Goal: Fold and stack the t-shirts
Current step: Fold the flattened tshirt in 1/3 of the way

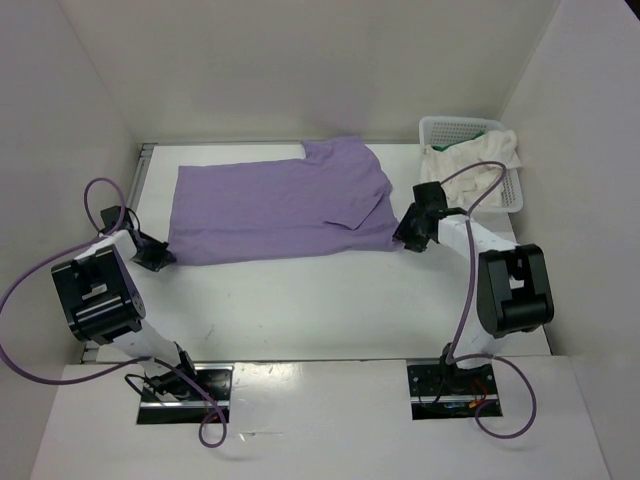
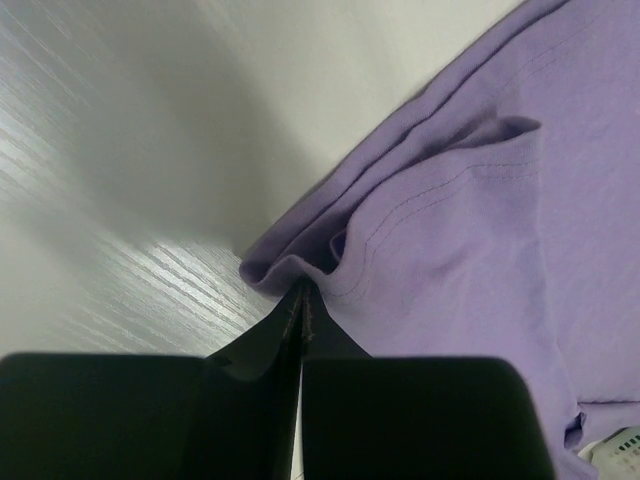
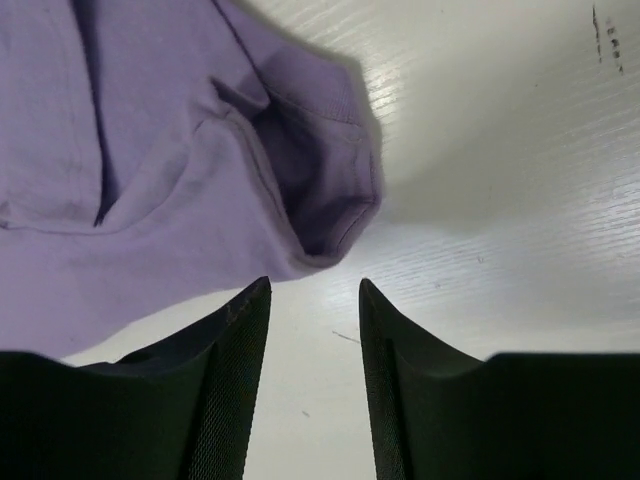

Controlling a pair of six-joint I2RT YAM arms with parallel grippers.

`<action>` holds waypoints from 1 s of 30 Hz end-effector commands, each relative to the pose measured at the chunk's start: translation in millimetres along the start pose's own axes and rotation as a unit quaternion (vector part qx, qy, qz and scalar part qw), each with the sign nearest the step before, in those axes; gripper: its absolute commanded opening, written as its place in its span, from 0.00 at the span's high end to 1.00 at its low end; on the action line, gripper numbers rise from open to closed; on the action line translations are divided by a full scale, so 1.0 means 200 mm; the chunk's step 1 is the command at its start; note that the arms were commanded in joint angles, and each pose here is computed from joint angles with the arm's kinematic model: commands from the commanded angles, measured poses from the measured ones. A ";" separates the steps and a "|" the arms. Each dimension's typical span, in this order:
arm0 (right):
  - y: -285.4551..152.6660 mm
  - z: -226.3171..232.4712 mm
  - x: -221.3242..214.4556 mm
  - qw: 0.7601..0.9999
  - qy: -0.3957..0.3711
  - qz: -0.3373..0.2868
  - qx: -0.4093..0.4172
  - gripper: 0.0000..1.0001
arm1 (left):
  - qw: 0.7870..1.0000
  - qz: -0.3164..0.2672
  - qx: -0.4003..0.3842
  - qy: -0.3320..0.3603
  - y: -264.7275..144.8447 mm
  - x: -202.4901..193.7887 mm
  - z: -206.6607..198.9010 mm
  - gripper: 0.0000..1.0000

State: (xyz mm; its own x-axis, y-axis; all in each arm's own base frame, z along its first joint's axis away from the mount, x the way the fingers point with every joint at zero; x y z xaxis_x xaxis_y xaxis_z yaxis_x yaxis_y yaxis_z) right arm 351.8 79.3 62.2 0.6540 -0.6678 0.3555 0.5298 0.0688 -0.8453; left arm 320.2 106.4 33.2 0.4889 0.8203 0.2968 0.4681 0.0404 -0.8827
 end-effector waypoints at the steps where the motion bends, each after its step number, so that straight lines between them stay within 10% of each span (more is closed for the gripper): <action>1: 0.05 0.03 0.07 1.000 0.009 -0.024 0.002 0.53 | 1.000 -0.011 -0.015 0.009 0.00 0.06 -0.04 1.00; 7: 0.18 0.03 0.12 0.999 0.008 -0.036 -0.026 0.57 | 1.000 -0.017 -0.024 0.006 -0.01 0.08 -0.06 1.00; 13: 0.21 -0.01 0.15 0.997 0.019 -0.055 -0.047 0.91 | 1.000 -0.019 -0.002 0.004 0.02 0.08 -0.01 1.00; 30: -0.18 -0.38 -0.14 0.990 0.127 0.002 -0.053 0.92 | 0.997 0.056 0.024 -0.042 -0.18 -0.24 0.24 1.00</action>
State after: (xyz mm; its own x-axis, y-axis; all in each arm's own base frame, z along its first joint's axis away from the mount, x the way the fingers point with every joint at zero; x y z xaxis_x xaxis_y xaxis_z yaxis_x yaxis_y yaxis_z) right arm 293.8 41.9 40.3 0.5338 -0.7973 0.2818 0.4586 -0.0071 -0.8886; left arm 269.8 103.8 29.6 0.4679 0.8538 0.2283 0.4010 0.0252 -0.9157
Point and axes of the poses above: each gripper's point midway between its finger pads, its own y axis out along the fingers, its own z axis along the line the jaws close on, x = y × z, the point moved 1 cm from there along -y, back along the fingers, and after that the axes turned 9 degrees about y, right-handed, at the moved point
